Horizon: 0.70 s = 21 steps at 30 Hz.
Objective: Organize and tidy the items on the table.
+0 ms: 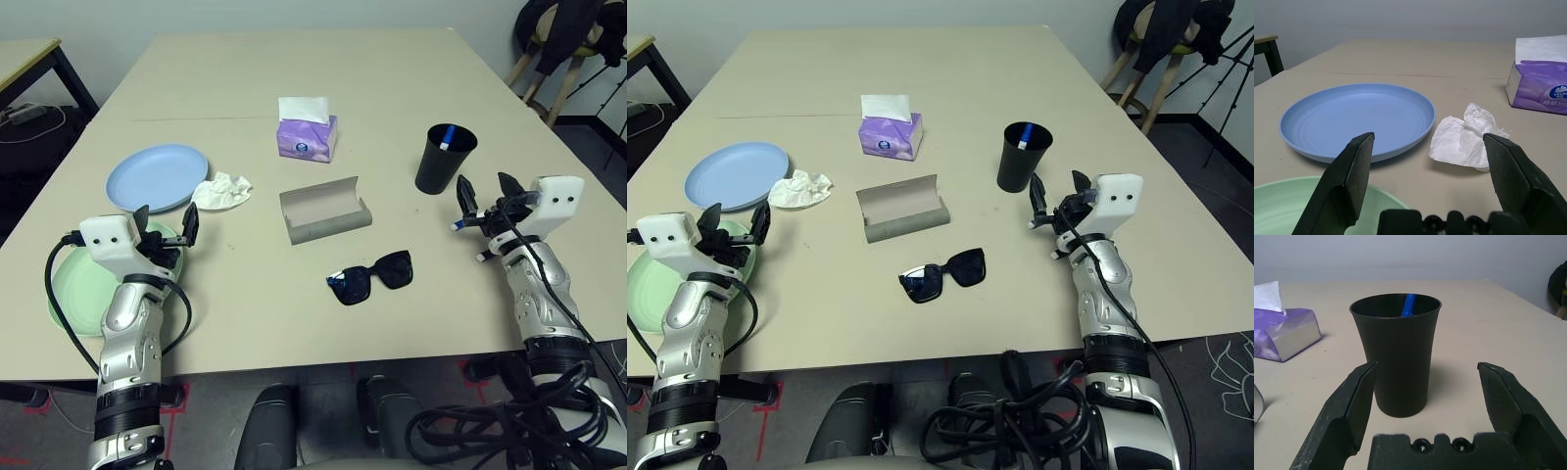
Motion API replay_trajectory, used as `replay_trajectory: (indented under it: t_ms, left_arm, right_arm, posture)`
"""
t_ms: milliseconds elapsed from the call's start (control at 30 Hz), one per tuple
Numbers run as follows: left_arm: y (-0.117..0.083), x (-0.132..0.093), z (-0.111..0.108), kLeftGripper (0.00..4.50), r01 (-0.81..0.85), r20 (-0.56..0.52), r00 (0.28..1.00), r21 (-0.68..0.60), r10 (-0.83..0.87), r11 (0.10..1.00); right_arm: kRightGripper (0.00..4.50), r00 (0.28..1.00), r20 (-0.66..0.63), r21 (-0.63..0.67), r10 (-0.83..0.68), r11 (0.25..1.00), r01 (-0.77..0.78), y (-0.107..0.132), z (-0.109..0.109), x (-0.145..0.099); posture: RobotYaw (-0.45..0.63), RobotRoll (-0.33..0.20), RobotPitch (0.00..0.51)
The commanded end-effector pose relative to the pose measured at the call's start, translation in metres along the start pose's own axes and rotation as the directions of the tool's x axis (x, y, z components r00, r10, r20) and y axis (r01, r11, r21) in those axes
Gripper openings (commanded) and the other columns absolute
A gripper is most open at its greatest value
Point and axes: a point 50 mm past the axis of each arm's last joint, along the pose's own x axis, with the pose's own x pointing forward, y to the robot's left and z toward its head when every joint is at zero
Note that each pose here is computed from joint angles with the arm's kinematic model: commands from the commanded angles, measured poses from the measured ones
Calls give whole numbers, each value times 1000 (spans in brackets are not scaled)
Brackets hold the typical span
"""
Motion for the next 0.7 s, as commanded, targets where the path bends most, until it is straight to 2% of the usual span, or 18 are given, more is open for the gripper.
replay_trajectory:
  t_ms: [33, 233, 400, 533, 633, 700]
  left_arm:
    - [-2, -3, -3, 4500, 6, -2, 1000, 0, -6, 1000]
    - [1, -6, -6, 4500, 25, -21, 999, 2, -25, 1000]
    - [2, -6, -6, 4500, 58, -31, 998, -5, -58, 998]
    - [3, -5, -3, 4500, 68, -29, 997, -2, -68, 998]
    - [4, -5, -1, 4500, 77, -27, 997, 0, -77, 997]
    - [5, -4, 1, 4500, 84, -27, 996, 4, -83, 996]
  right_arm:
    - [4475, 1000, -12, -20, 6, 1000, -6, -5, -1, -1]
    - [4475, 994, -18, -12, 104, 994, -104, -2, 0, 2]
    - [4475, 946, -17, 98, 323, 942, -320, 12, 1, 0]
    - [4475, 872, -27, 78, 488, 871, -485, 20, 3, -1]
    - [4475, 791, -7, 59, 612, 790, -610, 28, 6, -2]
    - [4475, 695, -4, 29, 719, 695, -718, 36, 9, -3]
  posture:
    - [81, 0, 75]
    - [83, 0, 75]
    - [90, 0, 75]
    - [96, 0, 77]
    - [100, 0, 77]
    - [103, 0, 76]
